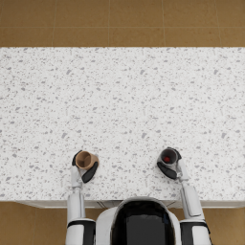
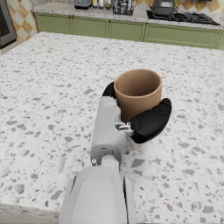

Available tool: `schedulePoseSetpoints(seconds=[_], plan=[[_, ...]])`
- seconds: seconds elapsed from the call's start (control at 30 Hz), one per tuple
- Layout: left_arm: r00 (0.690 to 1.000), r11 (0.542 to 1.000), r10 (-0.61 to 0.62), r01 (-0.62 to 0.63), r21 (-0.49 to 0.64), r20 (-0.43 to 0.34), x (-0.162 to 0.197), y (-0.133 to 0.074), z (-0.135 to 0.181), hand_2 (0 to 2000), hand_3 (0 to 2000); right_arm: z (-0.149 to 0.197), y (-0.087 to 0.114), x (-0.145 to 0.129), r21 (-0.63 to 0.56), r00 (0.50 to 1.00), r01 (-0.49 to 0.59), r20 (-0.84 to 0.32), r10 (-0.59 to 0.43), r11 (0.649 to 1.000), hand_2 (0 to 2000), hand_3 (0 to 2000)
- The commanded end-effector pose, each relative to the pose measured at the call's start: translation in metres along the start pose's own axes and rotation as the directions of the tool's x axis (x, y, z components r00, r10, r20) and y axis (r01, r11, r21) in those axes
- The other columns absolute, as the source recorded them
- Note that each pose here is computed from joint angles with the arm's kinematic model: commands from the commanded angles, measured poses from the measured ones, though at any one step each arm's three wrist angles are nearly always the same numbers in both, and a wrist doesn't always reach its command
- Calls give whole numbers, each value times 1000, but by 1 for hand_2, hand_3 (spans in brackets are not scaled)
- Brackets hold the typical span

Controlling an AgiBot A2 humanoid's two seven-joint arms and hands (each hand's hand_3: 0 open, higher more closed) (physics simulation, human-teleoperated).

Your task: Pick up two cups and pour the berry on the right into the cup on the left

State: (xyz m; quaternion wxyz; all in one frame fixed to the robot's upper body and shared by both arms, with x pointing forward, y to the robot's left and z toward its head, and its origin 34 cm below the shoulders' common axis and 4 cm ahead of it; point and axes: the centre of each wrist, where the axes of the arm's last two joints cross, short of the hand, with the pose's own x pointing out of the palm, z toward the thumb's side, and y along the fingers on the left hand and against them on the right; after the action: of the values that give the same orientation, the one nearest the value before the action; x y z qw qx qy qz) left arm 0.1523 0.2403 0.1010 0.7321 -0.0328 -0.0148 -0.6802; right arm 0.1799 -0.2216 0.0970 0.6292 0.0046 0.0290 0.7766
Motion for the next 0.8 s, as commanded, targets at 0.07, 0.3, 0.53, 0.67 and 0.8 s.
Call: schedulePoseSetpoints(seconds=[0.07,0.3,0.53,0.67,0.8], plan=[[990,982,-143,139,130,21,35,7,31,2000,1280,46,-5,20,-183,998,-66,5,68,981,2000,1280],[966,945,-231,252,210,-118,73,23,46,2000,1280,85,-17,39,-346,988,-101,-144,54,933,2000,1280],[928,905,-283,342,253,-243,110,32,54,2000,1280,126,-37,46,-500,957,-80,-281,-75,863,2000,1280],[917,892,-307,370,259,-254,120,32,55,2000,1280,146,-48,53,-560,927,-81,-346,-143,825,2000,1280],[896,887,-290,384,256,-338,126,34,54,2000,1280,156,-57,61,-580,886,-97,-421,-196,809,2000,1280]])
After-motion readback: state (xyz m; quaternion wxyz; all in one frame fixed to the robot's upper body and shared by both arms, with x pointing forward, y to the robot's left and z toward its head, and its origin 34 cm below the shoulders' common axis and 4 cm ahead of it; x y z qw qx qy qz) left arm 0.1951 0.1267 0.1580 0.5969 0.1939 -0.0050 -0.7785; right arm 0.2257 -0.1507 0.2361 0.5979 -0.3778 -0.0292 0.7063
